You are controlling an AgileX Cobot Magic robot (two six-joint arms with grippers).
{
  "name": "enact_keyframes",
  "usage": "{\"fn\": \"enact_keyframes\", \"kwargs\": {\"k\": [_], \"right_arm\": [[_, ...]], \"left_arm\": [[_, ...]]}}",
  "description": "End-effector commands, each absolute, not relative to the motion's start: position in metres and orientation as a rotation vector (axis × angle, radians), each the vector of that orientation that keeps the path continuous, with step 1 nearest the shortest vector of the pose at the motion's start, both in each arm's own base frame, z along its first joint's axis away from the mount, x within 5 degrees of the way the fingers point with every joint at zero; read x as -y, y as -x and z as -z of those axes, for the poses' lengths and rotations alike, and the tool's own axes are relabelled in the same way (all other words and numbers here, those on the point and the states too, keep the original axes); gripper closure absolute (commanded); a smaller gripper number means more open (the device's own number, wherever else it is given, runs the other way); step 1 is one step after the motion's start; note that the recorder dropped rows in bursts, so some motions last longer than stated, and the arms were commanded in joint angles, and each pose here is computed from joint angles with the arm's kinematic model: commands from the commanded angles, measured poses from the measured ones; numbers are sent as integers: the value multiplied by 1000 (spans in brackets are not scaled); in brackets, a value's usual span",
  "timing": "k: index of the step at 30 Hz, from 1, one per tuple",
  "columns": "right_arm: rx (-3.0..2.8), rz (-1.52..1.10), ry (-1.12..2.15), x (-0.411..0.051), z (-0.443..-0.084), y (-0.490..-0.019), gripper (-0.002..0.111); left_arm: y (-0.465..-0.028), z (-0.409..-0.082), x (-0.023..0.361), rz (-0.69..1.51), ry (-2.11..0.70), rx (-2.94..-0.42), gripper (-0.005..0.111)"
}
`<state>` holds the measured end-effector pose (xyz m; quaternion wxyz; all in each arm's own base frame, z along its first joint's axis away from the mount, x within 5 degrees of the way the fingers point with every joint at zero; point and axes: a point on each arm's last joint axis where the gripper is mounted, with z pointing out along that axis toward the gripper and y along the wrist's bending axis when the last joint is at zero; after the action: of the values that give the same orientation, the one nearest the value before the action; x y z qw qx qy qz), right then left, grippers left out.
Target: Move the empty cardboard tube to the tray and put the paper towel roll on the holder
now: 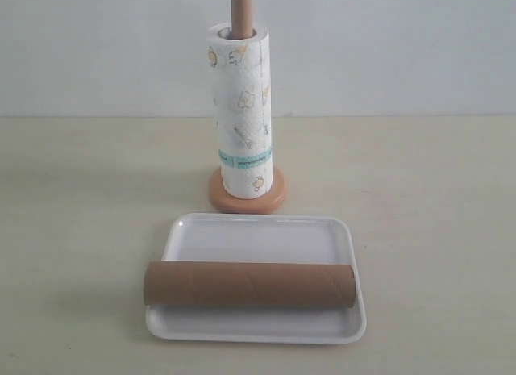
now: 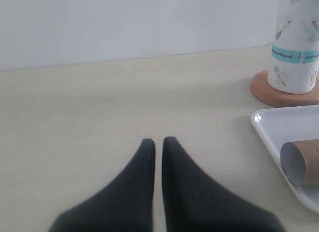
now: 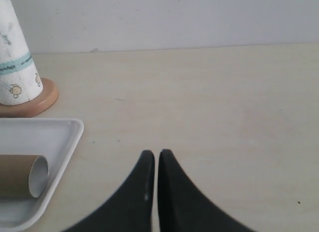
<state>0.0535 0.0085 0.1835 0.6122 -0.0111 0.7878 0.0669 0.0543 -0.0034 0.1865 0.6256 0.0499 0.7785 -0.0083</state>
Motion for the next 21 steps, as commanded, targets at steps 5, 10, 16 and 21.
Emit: {"fn": "enact_keyframes", "kwargs": {"k": [5, 10, 16, 21], "right_arm": [[-1810, -136, 8, -7, -184, -54, 106], [-1810, -116, 25, -6, -184, -54, 106], [-1809, -95, 39, -5, -184, -54, 106], [-1812, -111, 21, -6, -184, -54, 106]], "left_arm": [[-54, -186, 3, 17, -113, -1786, 102], [-54, -186, 3, 17, -113, -1786, 102], [-54, -186, 3, 17, -113, -1786, 102], [-54, -186, 3, 17, -113, -1786, 102]]}}
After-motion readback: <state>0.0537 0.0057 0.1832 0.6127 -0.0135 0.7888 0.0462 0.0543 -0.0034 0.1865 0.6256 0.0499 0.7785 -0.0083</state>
